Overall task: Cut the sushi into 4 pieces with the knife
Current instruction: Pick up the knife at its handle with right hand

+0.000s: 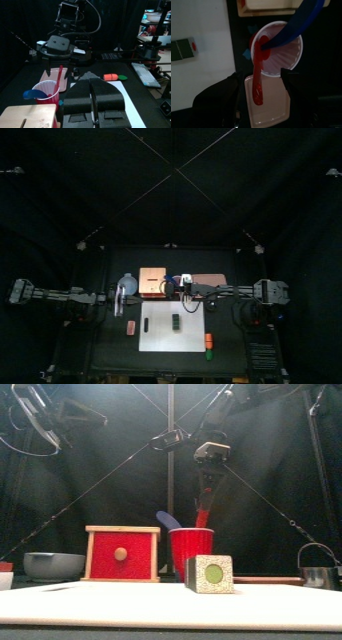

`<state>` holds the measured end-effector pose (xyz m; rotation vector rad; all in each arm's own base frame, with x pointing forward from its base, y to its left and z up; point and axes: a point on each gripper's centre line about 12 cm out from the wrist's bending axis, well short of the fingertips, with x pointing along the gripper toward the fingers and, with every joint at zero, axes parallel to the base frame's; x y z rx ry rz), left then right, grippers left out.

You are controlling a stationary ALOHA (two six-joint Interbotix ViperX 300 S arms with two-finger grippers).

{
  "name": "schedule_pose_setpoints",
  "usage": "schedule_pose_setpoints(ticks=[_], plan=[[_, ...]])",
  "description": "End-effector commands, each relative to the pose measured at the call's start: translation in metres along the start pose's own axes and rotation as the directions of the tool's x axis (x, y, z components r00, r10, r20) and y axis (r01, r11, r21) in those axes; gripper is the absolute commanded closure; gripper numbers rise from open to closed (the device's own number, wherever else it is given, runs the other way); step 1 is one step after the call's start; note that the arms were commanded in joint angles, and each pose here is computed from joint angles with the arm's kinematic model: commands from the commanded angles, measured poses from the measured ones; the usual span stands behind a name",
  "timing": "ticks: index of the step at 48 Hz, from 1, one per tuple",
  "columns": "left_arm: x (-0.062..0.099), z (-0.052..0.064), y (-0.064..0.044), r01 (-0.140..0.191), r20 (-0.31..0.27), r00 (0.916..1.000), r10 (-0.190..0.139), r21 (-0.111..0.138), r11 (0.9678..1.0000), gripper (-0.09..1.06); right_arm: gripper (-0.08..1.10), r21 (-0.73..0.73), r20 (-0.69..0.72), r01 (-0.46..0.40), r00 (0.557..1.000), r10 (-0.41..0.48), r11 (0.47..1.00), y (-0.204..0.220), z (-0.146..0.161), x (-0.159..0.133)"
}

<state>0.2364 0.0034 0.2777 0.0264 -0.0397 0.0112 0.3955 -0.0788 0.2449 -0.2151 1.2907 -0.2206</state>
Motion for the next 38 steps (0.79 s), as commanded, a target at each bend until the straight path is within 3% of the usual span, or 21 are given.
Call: schedule_pose_setpoints(ticks=[1,14,29,35,38], plan=[[0.001,0.004,0.002,-0.006,0.017,0.9998,0.006,0.0,1.0,0.92,0.11,0.003,-0.008,0.012,1.0,-0.012,1.0,-0.005,0.007,-0.01],[0.001,0.003,0.002,-0.009,0.014,0.9999,0.009,0.0,1.0,0.92,0.21,-0.017,-0.037,0.013,0.999,-0.013,1.0,-0.007,0.009,-0.006],[0.0,0.001,0.004,-0.016,0.01,0.9998,0.016,0.002,0.9999,0.92,0.75,-0.025,-0.047,0.028,0.998,-0.029,0.999,-0.013,0.01,-0.009],[0.0,0.001,0.005,-0.022,0.016,0.9996,0.022,0.007,0.9997,0.91,0.94,-0.016,0.015,0.047,0.999,-0.047,0.999,-0.021,0.018,-0.031],[0.0,0.002,0.007,-0.028,0.025,0.9993,0.028,0.007,0.9996,0.91,0.97,-0.001,0.058,0.053,0.997,-0.053,0.999,-0.025,0.021,-0.048]])
